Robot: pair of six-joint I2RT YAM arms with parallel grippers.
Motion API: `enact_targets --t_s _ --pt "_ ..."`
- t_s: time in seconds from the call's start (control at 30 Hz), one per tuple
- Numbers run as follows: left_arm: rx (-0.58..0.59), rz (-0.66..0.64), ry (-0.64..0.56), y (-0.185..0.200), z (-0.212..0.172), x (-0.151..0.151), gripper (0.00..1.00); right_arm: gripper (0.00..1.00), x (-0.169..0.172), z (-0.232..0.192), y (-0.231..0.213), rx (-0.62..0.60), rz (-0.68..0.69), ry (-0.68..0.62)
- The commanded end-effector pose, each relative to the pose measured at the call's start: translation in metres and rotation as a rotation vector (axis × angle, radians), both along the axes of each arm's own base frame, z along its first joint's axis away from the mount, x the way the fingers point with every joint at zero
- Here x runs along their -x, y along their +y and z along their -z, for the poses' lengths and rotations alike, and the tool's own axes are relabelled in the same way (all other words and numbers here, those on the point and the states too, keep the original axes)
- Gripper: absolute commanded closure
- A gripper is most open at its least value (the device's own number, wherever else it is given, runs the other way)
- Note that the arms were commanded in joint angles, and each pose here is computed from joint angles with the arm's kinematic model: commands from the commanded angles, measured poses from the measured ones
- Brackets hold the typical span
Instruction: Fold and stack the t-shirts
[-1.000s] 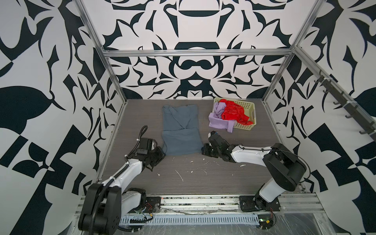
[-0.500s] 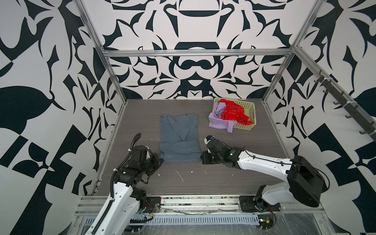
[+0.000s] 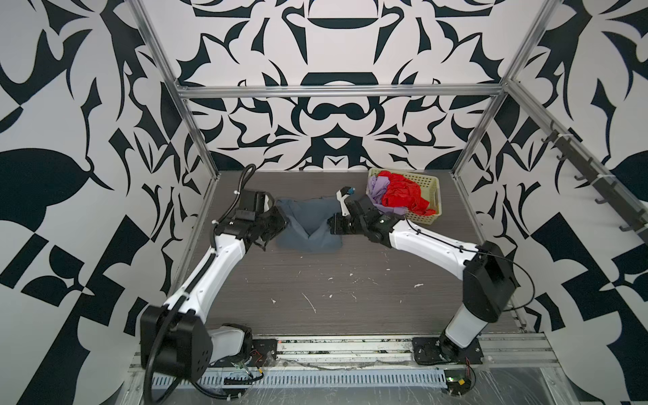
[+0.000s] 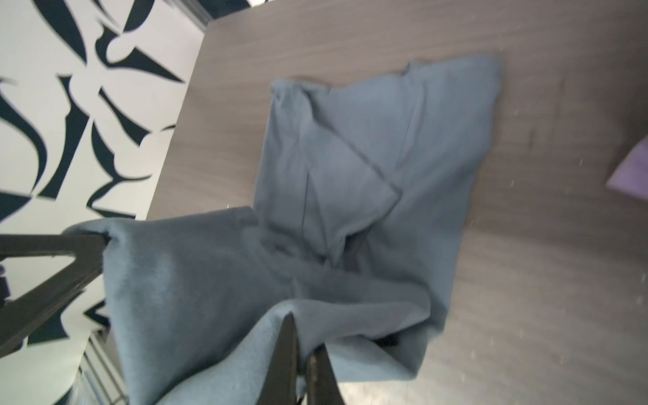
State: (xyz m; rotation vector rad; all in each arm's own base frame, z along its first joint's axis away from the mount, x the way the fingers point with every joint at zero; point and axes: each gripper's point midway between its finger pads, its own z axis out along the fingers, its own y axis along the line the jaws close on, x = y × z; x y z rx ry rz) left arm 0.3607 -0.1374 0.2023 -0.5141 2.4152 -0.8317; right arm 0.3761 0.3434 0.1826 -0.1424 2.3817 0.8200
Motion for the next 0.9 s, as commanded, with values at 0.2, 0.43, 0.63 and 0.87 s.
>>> enact_targets --t_s 0.2,0.43,0.63,0.87 --pt "0.003 -0.009 0.055 0.016 0.047 -0.097 1.00 1.00 -0.095 0.017 -0.009 0.007 0.076 0.017" --pt "-0.010 -0.025 0.112 0.028 0.084 -0.141 1.00 1.00 -0.148 0.037 -0.022 0.026 0.140 0.013" --pt "-0.005 -0.055 0.107 0.040 0.090 -0.164 0.85 0.87 -0.175 0.043 -0.033 -0.014 0.169 0.011" --pt "-0.029 -0.086 0.012 0.054 0.045 -0.173 0.60 0.50 -0.178 0.002 -0.037 -0.048 0.142 -0.103"
